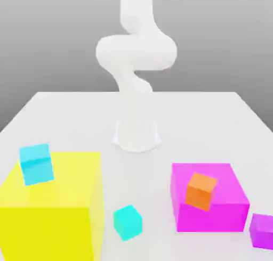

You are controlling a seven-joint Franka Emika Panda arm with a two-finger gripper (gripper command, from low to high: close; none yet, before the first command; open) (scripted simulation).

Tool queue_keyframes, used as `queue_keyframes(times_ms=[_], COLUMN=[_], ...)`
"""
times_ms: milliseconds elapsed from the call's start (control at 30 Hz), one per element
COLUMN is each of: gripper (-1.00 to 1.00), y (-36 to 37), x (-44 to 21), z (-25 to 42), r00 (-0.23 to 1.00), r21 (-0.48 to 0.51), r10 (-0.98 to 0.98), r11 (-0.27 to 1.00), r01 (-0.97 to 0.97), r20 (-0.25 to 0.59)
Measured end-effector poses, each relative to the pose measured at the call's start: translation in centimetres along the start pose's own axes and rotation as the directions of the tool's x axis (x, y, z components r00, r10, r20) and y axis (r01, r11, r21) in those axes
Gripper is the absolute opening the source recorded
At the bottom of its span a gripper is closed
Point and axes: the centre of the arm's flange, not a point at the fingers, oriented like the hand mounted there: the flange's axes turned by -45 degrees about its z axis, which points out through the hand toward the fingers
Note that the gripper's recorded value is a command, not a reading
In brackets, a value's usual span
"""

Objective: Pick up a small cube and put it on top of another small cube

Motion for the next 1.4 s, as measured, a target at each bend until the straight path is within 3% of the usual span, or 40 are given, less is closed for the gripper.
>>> queue_keyframes(times_ms=[333, 733, 1033, 1400], gripper=[0.00, 0.00, 0.00, 0.00], y=[0.2, 0.2, -0.1, -0.6], x=[-2.7, -9.2, -15.9, -25.6], z=[11.5, 23.3, 30.4, 36.6], r00=[0.895, 0.552, 0.220, -0.155], r21=[0.077, 0.295, 0.472, 0.594], r10=[-0.422, -0.813, -0.972, -0.969], r11=[0.907, 0.582, 0.231, -0.240], r01=[0.415, 0.758, 0.851, 0.768], r20=[0.143, 0.184, 0.079, -0.192])
